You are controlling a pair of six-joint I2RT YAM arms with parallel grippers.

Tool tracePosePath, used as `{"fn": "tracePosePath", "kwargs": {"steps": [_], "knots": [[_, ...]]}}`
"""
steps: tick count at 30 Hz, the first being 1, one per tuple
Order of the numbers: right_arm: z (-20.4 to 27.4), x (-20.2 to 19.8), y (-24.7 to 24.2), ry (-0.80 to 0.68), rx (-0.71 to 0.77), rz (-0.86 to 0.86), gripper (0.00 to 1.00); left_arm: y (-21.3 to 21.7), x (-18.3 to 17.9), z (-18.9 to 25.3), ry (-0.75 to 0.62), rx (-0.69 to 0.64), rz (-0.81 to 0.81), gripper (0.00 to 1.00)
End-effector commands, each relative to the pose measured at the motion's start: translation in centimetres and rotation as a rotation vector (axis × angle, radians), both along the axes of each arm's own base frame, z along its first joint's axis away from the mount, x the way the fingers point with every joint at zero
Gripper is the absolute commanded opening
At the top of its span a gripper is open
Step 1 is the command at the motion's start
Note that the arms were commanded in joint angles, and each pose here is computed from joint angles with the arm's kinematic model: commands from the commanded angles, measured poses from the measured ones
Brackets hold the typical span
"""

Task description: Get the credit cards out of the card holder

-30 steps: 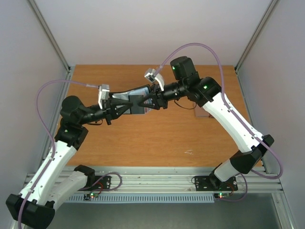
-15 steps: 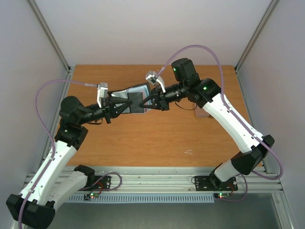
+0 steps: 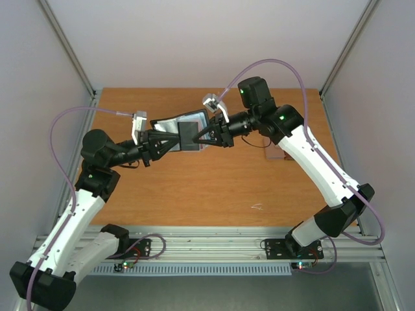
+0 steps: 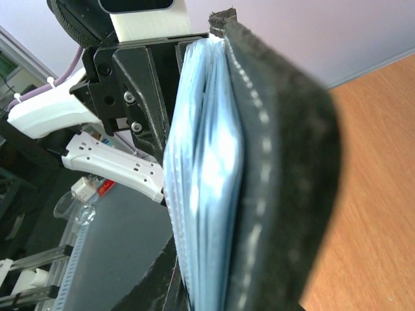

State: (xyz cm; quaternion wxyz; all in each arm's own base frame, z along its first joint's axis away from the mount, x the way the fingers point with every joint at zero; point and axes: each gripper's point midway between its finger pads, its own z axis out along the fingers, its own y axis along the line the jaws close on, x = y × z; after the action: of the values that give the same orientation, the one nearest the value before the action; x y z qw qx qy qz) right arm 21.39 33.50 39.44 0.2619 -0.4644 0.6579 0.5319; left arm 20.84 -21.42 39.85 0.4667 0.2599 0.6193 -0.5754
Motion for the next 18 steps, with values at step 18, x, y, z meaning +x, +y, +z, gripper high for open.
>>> {"fn": "tracePosePath", "kwargs": {"steps": [18], "knots": [[2.3,-1.1,0.0,-0.016,0.074,0.065,0.07,-0.7,0.0,0.5,-0.033,0.011,-0.029,0.06]]}}
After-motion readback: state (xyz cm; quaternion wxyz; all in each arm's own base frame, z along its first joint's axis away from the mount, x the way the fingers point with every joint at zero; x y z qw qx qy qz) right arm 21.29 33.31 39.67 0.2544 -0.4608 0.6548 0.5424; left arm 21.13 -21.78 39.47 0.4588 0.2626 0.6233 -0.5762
